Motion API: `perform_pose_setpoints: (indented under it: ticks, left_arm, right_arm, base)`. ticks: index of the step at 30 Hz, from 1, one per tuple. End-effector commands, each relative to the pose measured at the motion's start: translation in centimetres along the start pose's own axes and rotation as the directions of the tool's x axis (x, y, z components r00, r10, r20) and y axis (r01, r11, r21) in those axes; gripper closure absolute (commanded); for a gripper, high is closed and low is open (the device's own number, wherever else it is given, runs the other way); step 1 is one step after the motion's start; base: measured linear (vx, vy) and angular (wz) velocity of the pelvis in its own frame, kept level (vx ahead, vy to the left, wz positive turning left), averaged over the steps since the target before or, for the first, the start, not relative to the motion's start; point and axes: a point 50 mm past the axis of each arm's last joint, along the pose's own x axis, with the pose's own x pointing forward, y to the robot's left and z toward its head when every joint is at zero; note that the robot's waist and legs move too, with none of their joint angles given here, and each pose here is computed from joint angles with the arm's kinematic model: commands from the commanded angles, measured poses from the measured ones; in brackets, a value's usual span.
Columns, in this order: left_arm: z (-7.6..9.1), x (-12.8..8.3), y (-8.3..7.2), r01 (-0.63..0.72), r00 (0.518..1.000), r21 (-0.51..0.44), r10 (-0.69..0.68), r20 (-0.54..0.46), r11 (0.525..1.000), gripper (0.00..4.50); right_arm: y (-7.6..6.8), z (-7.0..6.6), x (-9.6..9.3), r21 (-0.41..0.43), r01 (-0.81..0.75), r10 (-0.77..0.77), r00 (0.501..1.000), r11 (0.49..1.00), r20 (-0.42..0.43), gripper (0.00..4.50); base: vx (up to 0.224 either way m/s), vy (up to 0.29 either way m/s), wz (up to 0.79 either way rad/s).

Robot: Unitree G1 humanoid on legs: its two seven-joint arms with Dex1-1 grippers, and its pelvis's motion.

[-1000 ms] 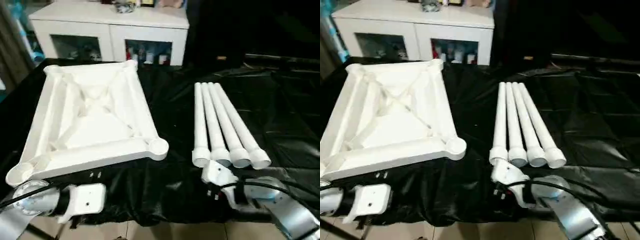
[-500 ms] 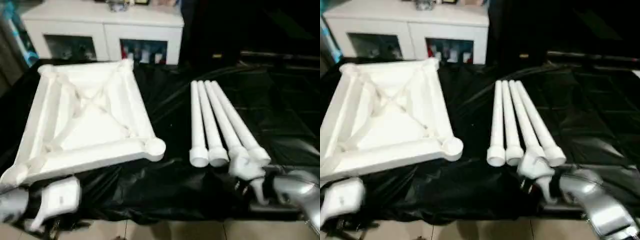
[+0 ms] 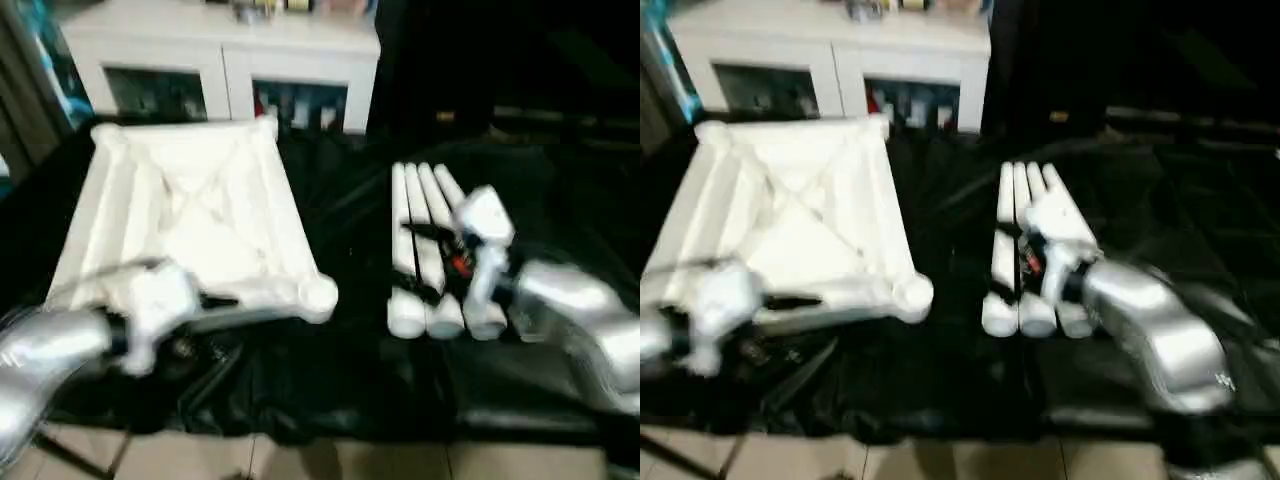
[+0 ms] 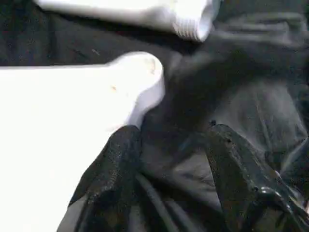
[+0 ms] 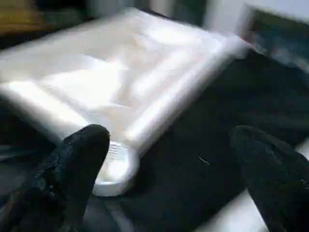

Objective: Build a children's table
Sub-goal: Move table base, then pick table leg

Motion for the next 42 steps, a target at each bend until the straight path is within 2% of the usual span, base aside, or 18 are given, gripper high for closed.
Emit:
perform_pose_setpoints:
  ticks: [1,3,4,6,7,9,10,13,16,19,27,29,35,39,41,42]
  left_arm:
    - [0.5,1.8,0.5,-0.075,0.996,0.013,0.074,0.059,0.997,2.04]
    - [1.0,2.4,0.9,-0.113,0.989,-0.018,0.114,0.099,0.993,2.04]
    - [1.9,2.9,1.5,-0.142,0.977,-0.057,0.149,0.15,0.988,2.04]
    - [2.2,3.0,1.7,-0.148,0.973,-0.067,0.157,0.168,0.987,2.04]
    - [3.1,3.0,2.0,-0.123,0.968,-0.088,0.139,0.208,0.988,2.04]
    - [3.3,2.9,2.0,-0.112,0.968,-0.09,0.129,0.216,0.99,2.04]
    - [3.7,2.7,1.9,-0.07,0.97,-0.072,0.085,0.227,0.995,2.04]
    - [4.2,2.5,1.6,-0.014,0.971,-0.057,0.027,0.237,0.998,2.04]
    - [5.0,2.2,1.2,0.067,0.97,-0.037,-0.056,0.237,0.997,2.04]
    - [5.6,1.9,1.0,0.12,0.97,-0.007,-0.116,0.214,0.993,2.04]
    - [6.0,1.8,0.9,0.145,0.969,0.001,-0.142,0.203,0.989,2.04]
    - [6.1,1.8,0.7,0.165,0.968,0.002,-0.163,0.192,0.986,2.04]
    - [6.2,1.8,0.4,0.191,0.965,-0.001,-0.187,0.184,0.982,2.04]
    - [6.3,1.9,0.4,0.202,0.964,0.004,-0.2,0.178,0.979,2.04]
    - [6.3,1.9,0.4,0.203,0.964,0.012,-0.202,0.171,0.979,1.93]
    - [6.3,1.9,0.4,0.203,0.964,0.013,-0.202,0.171,0.979,1.93]
  right_arm:
    - [-1.4,-1.1,1.2,0.119,0.221,-0.212,0.974,0.968,-0.082,0.0]
    - [-1.7,-1.4,1.7,0.171,0.277,-0.263,0.959,0.945,-0.102,0.0]
    - [-1.9,-1.7,2.2,0.235,0.324,-0.301,0.945,0.916,-0.13,0.0]
    - [-1.9,-1.8,2.4,0.254,0.34,-0.312,0.939,0.906,-0.143,0.0]
    - [-1.9,-1.7,3.2,0.298,0.354,-0.322,0.934,0.887,-0.154,0.0]
    - [-1.8,-1.6,3.4,0.31,0.353,-0.319,0.935,0.882,-0.157,0.0]
    - [-1.8,-1.1,4.2,0.322,0.364,-0.327,0.93,0.874,-0.165,0.0]
    - [-2.0,-0.9,4.7,0.301,0.404,-0.357,0.913,0.864,-0.199,0.0]
    - [-2.5,-0.9,5.3,0.268,0.46,-0.393,0.88,0.847,-0.268,0.0]
    - [-2.8,-0.8,5.9,0.272,0.499,-0.409,0.853,0.823,-0.325,0.0]
    - [-2.6,-1.4,6.7,0.31,0.474,-0.351,0.857,0.825,-0.376,0.0]
    - [-2.4,-2.2,7.0,0.295,0.467,-0.324,0.846,0.834,-0.424,0.0]
    - [-2.1,-2.7,7.2,0.297,0.464,-0.3,0.835,0.835,-0.461,0.0]
    - [-1.9,-3.6,7.6,0.308,0.457,-0.252,0.814,0.835,-0.524,0.0]
    - [-1.9,-3.8,7.7,0.307,0.459,-0.246,0.806,0.834,-0.539,0.29]
    - [-1.9,-3.8,7.7,0.307,0.46,-0.246,0.805,0.833,-0.54,0.29]
  base:
    - [0.0,0.0,0.0]
    - [0.0,0.0,0.0]
    - [0.0,0.0,0.0]
    - [0.0,0.0,0.0]
    - [0.0,0.0,0.0]
    - [0.0,0.0,0.0]
    - [0.0,0.0,0.0]
    - [0.0,0.0,0.0]
    - [0.0,0.0,0.0]
    - [0.0,0.0,0.0]
    - [0.0,0.0,0.0]
    - [0.0,0.0,0.0]
    - [0.0,0.0,0.0]
    - [0.0,0.0,0.0]
    - [0.0,0.0,0.0]
    - [0.0,0.0,0.0]
